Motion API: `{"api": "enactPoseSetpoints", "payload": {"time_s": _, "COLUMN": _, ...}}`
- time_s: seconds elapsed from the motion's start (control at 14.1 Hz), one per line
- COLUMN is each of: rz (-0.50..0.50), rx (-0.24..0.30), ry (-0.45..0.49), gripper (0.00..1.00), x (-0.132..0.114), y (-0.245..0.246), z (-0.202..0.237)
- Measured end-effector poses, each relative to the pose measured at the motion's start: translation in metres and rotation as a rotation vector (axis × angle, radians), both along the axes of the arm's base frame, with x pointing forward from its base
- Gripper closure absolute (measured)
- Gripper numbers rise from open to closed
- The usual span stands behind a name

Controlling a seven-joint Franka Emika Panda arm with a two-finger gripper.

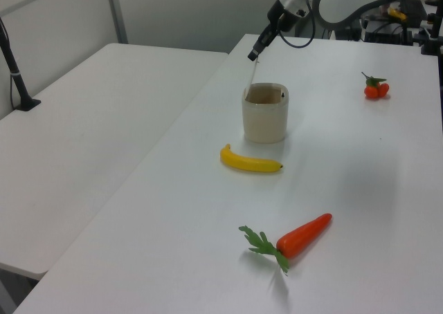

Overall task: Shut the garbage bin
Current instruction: 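Move the gripper over the white bin toward its raised lid, then push the raised lid down onto the bin with the gripper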

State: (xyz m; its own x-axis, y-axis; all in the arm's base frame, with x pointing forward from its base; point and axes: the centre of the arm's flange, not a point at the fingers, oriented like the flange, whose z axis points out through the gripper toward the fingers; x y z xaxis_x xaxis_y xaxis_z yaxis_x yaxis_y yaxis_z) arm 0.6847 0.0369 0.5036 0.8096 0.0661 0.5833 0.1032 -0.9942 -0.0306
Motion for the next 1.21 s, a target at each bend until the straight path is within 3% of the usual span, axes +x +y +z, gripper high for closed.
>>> {"api": "enactPoseSetpoints", "payload": {"time_s": 0.36, "rz": 0.02, "rx": -0.015, "ry": 0.179, "gripper": 0.99, "x": -0.017, "y": -0.001, "z": -0.002}}
{"api": "enactPoseSetpoints", "payload": {"time_s": 1.0, "rz": 0.014, "rx": -0.019, "ry": 0.26, "gripper": 0.99, "x": -0.023, "y": -0.01, "z": -0.027}}
{"api": "enactPoseSetpoints", "payload": {"time_s": 1.21, "rz": 0.025, "rx": -0.059, "ry": 0.291, "gripper": 0.99, "x": -0.026, "y": -0.012, "z": -0.043}}
